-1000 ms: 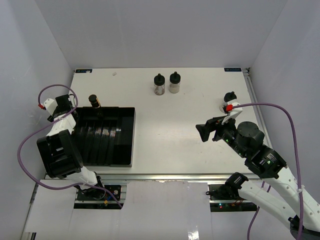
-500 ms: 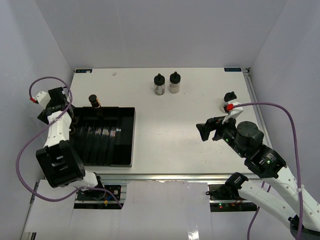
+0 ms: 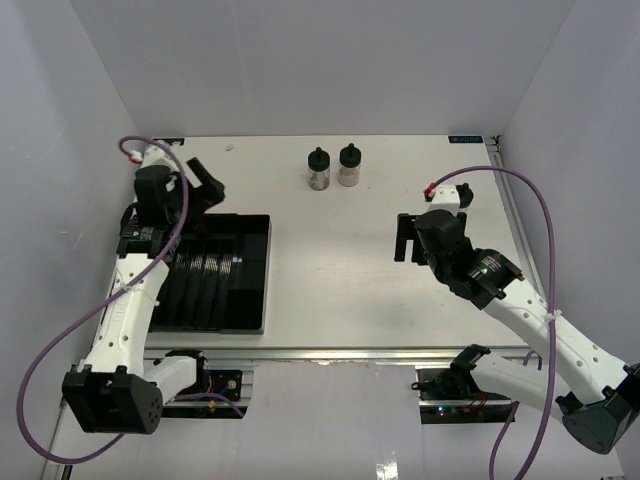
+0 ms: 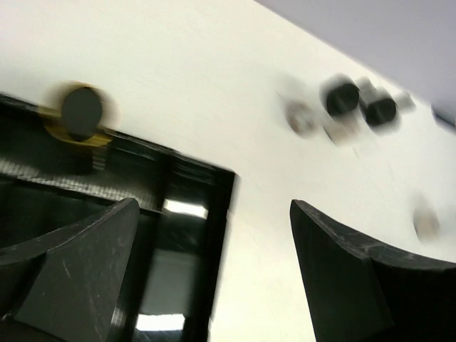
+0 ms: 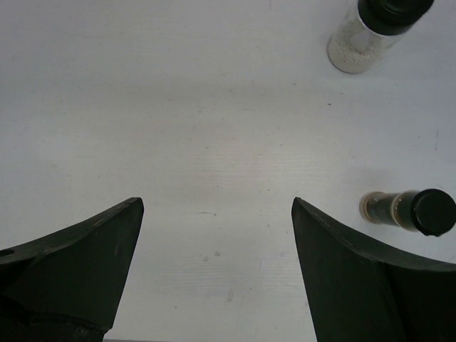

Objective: Organize the condiment bottles

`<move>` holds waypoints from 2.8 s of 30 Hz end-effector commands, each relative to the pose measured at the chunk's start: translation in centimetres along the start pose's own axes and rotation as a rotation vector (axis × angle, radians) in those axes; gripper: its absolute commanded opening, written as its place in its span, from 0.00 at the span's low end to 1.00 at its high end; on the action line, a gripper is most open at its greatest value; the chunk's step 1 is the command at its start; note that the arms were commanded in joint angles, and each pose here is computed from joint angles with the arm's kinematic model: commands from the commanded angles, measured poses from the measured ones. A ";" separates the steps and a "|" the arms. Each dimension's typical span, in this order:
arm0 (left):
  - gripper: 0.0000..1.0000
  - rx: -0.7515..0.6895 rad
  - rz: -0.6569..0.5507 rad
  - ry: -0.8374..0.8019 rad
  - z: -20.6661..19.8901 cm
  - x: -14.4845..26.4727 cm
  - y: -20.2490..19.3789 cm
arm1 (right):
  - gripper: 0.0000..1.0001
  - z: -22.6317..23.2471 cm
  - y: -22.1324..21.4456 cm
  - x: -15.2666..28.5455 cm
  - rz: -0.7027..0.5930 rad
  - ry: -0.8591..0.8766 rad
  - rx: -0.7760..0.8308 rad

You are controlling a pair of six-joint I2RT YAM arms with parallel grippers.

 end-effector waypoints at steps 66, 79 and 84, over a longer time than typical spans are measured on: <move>0.98 -0.243 0.413 -0.398 -6.0 5.9 -11.6 | 0.08 -11.0 -9.2 -11.3 0.216 -0.436 -0.415; 0.98 -0.277 0.309 -0.296 -7.1 7.2 -8.4 | 0.08 5.5 -2.6 -11.6 0.035 0.176 -0.024; 0.98 -0.285 0.305 -0.298 -7.1 7.9 -7.9 | 0.08 10.1 -2.0 -11.7 0.054 0.256 0.060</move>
Point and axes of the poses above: each gripper's point midway between its finger pads, its own x axis back along the fingers, its own z axis along the line the jaws close on, y = z × x, the point moved 10 cm from there along x, back along the fingers, and after that the axes turned 15 degrees about x, right-handed, at the moved point
